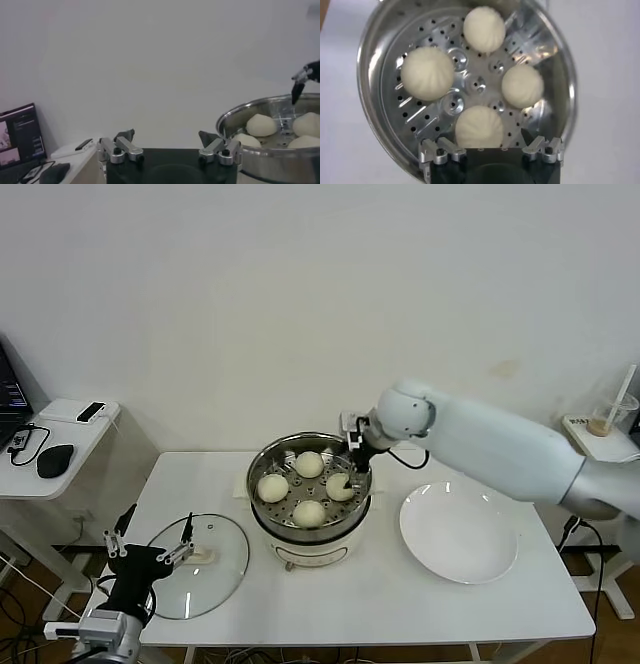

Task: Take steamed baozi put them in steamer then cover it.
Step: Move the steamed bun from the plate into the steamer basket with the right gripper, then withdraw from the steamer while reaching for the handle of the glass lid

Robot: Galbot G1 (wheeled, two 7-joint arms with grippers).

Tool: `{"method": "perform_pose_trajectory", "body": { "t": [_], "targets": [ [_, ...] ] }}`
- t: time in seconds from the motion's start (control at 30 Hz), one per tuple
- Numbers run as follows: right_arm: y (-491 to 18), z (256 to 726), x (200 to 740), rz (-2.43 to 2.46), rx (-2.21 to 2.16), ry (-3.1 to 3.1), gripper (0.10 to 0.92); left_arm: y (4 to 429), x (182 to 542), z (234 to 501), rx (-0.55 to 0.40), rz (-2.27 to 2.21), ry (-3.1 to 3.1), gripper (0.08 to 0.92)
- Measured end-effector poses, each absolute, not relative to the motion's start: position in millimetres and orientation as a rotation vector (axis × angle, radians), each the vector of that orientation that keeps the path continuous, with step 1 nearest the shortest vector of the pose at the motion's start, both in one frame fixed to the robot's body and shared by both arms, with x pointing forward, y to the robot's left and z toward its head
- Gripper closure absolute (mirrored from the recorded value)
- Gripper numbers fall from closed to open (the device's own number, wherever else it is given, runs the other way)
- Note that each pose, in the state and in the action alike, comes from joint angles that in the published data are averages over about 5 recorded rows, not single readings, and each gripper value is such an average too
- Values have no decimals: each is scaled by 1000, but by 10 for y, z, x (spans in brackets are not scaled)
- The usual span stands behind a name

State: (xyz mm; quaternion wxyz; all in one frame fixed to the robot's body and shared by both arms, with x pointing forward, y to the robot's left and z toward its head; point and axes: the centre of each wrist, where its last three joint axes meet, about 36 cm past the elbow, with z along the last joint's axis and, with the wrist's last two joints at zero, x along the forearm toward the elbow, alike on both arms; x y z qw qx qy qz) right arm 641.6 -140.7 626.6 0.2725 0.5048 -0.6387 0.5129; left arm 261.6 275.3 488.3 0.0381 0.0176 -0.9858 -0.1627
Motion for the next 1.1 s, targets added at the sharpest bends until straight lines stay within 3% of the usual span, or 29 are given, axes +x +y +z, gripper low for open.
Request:
{"method": "perform_pose_trajectory", "body": {
  "t": [0.33, 0.8, 1.1],
  "targets": [
    [-1776, 6252, 6071, 1329, 1319, -2108, 200, 2774, 2648, 4846, 57, -491, -3029, 177],
    [-2432, 5407, 5267, 992, 1104, -2948, 200, 2739, 2689, 4718, 43, -454, -3046, 177],
    [-3066, 4812, 4690, 586, 721, -3312, 200, 2776, 2768, 4558, -2, -617, -3042, 177]
  ]
}}
